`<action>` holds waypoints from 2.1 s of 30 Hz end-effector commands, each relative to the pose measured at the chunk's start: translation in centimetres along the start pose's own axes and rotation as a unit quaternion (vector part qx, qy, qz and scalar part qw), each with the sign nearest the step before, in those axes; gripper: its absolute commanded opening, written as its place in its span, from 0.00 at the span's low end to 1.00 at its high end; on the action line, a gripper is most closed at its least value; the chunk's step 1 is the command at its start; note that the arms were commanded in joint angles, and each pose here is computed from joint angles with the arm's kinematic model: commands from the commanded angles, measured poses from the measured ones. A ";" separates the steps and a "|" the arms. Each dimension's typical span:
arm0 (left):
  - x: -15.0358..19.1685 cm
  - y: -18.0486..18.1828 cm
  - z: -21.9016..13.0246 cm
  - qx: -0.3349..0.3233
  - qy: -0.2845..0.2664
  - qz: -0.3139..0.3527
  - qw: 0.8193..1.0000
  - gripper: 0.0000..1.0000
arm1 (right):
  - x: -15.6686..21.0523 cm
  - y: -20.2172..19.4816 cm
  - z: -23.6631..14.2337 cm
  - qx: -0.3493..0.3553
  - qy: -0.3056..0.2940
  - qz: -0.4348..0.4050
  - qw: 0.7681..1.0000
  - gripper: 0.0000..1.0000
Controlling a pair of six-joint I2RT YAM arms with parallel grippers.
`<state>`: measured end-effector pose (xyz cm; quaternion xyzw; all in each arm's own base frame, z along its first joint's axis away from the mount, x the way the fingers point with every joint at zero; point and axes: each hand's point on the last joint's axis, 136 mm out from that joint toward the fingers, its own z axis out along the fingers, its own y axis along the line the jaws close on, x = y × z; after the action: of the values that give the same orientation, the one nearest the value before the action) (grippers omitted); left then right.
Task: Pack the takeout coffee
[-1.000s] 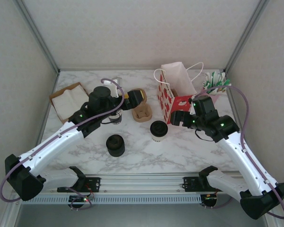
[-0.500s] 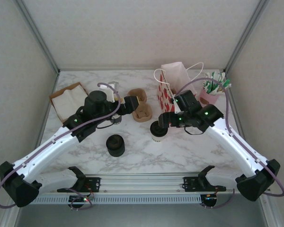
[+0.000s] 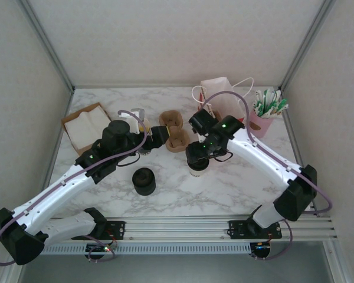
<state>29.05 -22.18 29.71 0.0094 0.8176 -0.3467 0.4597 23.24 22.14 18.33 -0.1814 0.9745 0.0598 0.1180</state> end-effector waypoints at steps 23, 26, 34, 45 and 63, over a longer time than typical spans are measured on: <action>-0.5 -0.2 -0.1 0.006 -0.017 0.020 1.000 1.00 | -0.2 0.6 3.0 0.039 0.092 -0.034 0.994 0.86; -0.4 -0.2 -0.1 0.007 -0.016 0.022 1.000 1.00 | -0.1 0.8 3.4 0.038 0.100 -0.037 0.994 0.85; -0.4 -0.2 -0.1 0.008 -0.018 0.023 1.000 1.00 | 0.1 0.7 4.1 0.046 0.116 -0.040 0.991 0.85; -0.3 -0.4 0.2 0.012 -0.015 0.022 1.000 1.00 | 0.1 0.7 4.7 0.049 0.121 -0.043 0.991 0.85; -0.4 -0.5 0.2 0.015 -0.015 0.020 1.000 1.00 | 0.2 0.7 5.5 0.050 0.125 -0.044 0.990 0.82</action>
<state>29.23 -22.34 30.08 0.0199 0.8108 -0.3467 0.4713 24.15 23.34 13.23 -0.2156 0.9764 -0.0122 0.0099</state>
